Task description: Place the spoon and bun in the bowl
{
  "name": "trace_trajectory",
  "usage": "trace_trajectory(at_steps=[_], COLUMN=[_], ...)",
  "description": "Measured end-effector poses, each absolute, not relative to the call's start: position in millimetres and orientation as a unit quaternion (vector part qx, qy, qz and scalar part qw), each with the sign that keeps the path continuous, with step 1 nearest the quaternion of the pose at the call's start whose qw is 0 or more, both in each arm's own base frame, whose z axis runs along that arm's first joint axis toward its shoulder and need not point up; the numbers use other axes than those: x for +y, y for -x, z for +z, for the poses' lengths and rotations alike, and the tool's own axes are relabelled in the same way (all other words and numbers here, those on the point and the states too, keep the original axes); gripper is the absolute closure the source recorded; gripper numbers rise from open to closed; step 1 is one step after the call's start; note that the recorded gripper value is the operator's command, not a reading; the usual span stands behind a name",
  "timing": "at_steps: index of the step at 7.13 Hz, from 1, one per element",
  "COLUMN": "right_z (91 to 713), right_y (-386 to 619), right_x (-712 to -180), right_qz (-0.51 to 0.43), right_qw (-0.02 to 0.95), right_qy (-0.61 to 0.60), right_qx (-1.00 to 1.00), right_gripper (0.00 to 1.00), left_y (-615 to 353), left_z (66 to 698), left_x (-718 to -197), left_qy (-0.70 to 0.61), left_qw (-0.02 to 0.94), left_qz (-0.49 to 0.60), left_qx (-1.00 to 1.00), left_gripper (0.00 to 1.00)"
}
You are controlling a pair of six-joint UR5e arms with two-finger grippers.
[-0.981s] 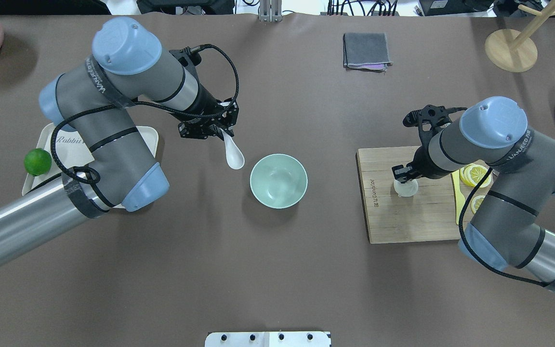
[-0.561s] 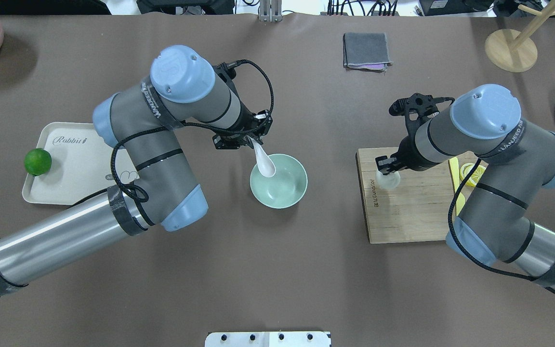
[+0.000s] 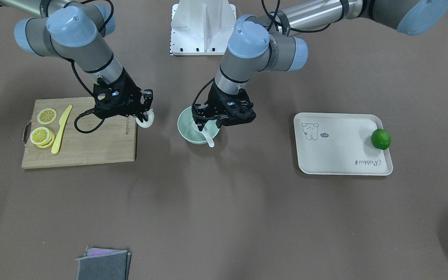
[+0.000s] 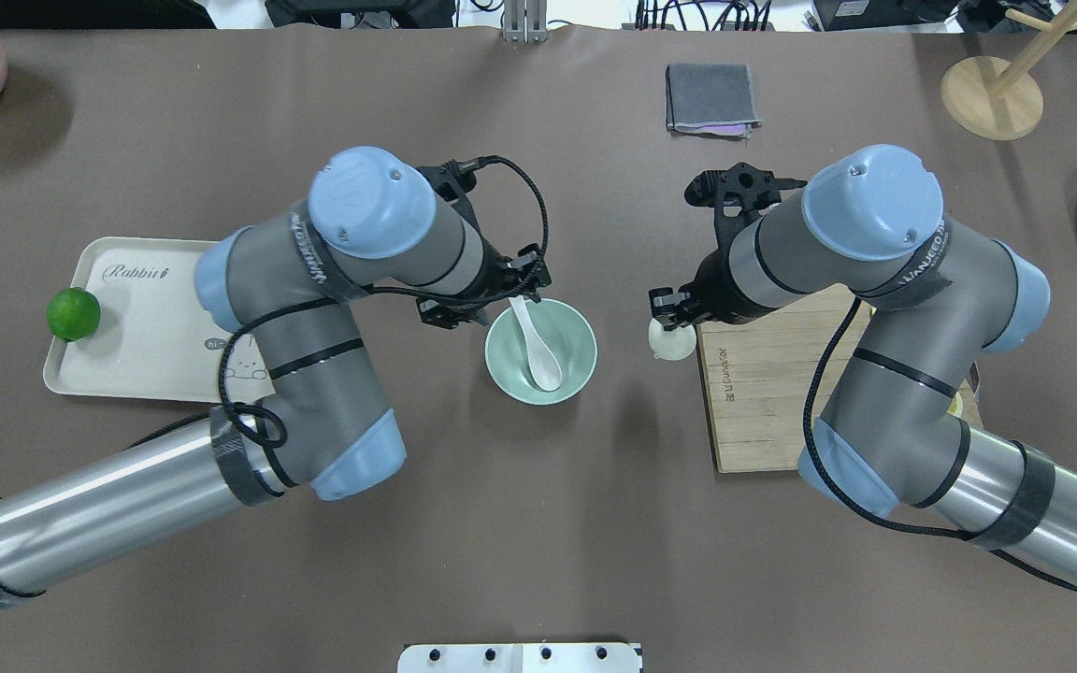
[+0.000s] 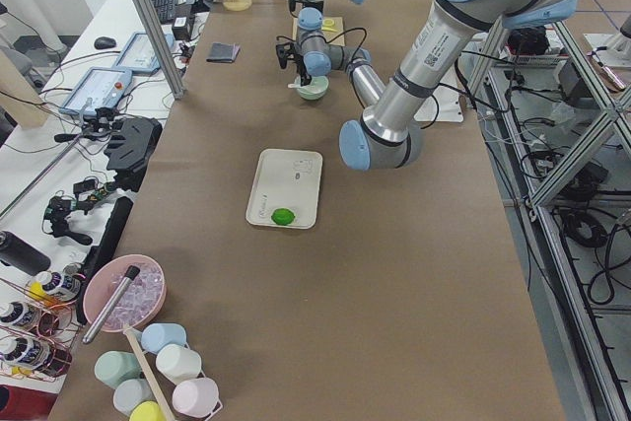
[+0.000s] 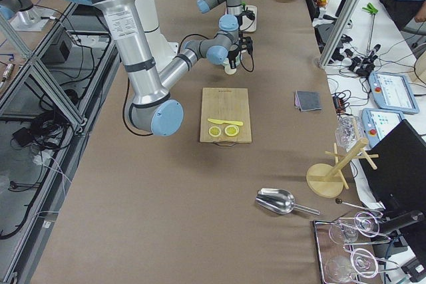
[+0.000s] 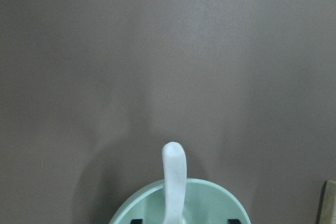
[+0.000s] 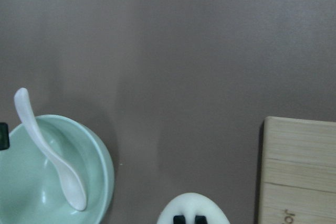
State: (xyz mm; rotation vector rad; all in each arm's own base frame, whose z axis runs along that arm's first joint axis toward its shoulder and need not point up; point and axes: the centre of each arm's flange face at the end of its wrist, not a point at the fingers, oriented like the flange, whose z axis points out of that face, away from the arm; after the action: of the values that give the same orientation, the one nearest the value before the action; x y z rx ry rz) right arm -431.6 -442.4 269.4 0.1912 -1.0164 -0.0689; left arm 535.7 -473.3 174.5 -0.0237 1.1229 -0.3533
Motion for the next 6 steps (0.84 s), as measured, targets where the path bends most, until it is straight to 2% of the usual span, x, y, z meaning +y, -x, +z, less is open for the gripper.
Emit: trace_trajectory(at_steps=[2, 3, 4, 5, 6], right_z=[233, 216, 204, 199, 198], right_y=[462, 486, 508, 524, 533], right_x=[-429, -424, -423, -424, -424], right_qz=[-0.006, 0.008, 0.019, 0.022, 0.022], right_qw=[0.86, 0.857, 0.857, 0.858, 0.86], right_qy=[-0.088, -0.089, -0.093, -0.095, -0.096], right_qx=[-0.503, -0.507, -0.506, -0.504, -0.501], right_gripper=[1.0, 0.73, 0.23, 0.0, 0.0], left_y=[-427, -371, -333, -313, -304], left_z=[236, 273, 298, 312, 317], left_x=[-500, -509, -511, -507, -503], left_qy=[0.018, 0.017, 0.019, 0.021, 0.02], left_qw=[0.837, 0.842, 0.844, 0.845, 0.845], left_qz=[-0.128, -0.116, -0.11, -0.109, -0.105], left_qx=[0.531, 0.527, 0.525, 0.524, 0.524], left_gripper=[0.01, 0.01, 0.01, 0.01, 0.01])
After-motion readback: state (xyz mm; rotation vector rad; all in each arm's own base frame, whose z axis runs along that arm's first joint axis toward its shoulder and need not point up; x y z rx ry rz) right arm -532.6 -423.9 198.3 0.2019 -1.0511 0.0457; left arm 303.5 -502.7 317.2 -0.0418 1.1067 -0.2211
